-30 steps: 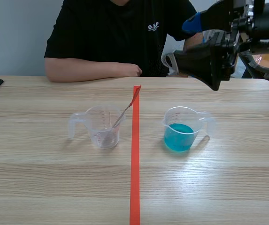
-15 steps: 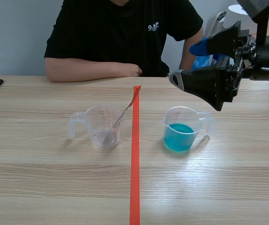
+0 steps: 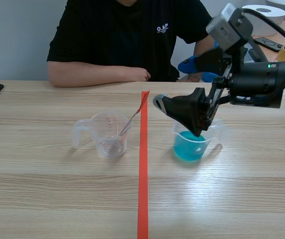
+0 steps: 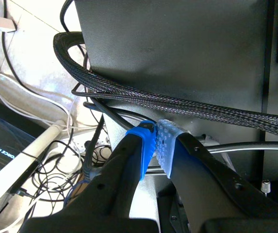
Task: Do the redox reaction experiment.
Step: 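Lift the metal plate out of the left beaker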
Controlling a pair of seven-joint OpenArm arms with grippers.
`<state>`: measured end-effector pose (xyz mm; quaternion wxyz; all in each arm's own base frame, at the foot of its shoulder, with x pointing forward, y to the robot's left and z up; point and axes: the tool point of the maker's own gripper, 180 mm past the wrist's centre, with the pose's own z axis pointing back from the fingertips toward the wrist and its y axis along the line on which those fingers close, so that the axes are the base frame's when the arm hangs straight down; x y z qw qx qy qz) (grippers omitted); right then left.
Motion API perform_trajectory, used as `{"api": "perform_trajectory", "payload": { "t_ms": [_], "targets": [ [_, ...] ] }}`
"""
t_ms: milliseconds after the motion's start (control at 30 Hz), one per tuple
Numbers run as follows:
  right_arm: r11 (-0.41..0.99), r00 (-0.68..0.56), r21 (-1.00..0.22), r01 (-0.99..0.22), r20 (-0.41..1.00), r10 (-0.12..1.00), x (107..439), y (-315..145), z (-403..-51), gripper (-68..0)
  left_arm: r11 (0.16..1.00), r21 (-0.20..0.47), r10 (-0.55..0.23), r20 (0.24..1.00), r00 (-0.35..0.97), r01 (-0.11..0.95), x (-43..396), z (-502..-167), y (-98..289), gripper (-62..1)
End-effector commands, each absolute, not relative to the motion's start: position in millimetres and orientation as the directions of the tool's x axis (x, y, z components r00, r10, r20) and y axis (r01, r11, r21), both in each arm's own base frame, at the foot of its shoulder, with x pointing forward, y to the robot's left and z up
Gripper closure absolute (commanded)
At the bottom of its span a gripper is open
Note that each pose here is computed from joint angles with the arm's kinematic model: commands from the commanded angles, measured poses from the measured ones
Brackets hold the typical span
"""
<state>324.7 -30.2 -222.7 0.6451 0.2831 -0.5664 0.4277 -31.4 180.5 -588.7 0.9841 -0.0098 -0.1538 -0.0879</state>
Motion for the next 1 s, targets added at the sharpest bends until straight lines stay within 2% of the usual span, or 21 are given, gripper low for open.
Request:
{"api": "perform_trajectory", "payload": {
  "t_ms": [0,233,467,633,900,967],
  "targets": [
    [0.502,-0.055,-0.163,-0.85,0.973,0.223,336,-31,-209,-67.9,0.985,0.01,-0.168,0.321,0.932,0.174,-25,-588,181,-4.2],
    [0.469,-0.138,-0.288,-0.835,0.934,0.329,339,-11,-222,-67.4,0.985,0.01,-0.168,0.321,0.932,0.174,-25,-588,181,-4.2],
    [0.46,-0.155,-0.322,-0.828,0.919,0.363,341,-5,-229,-47.0,0.985,0.01,-0.168,0.321,0.932,0.174,-25,-588,181,-4.2],
    [0.456,-0.16,-0.34,-0.822,0.908,0.388,343,0,-233,-38.4,0.985,0.011,-0.168,0.321,0.932,0.174,-25,-588,181,-4.2],
    [0.452,-0.122,-0.317,-0.834,0.904,0.41,345,14,-255,-37.5,0.985,0.01,-0.168,0.321,0.932,0.174,-25,-588,181,-4.2],
    [0.448,-0.114,-0.313,-0.837,0.902,0.416,347,15,-259,-34.7,0.985,0.01,-0.168,0.321,0.932,0.174,-25,-588,181,-4.2]
  ]
}}
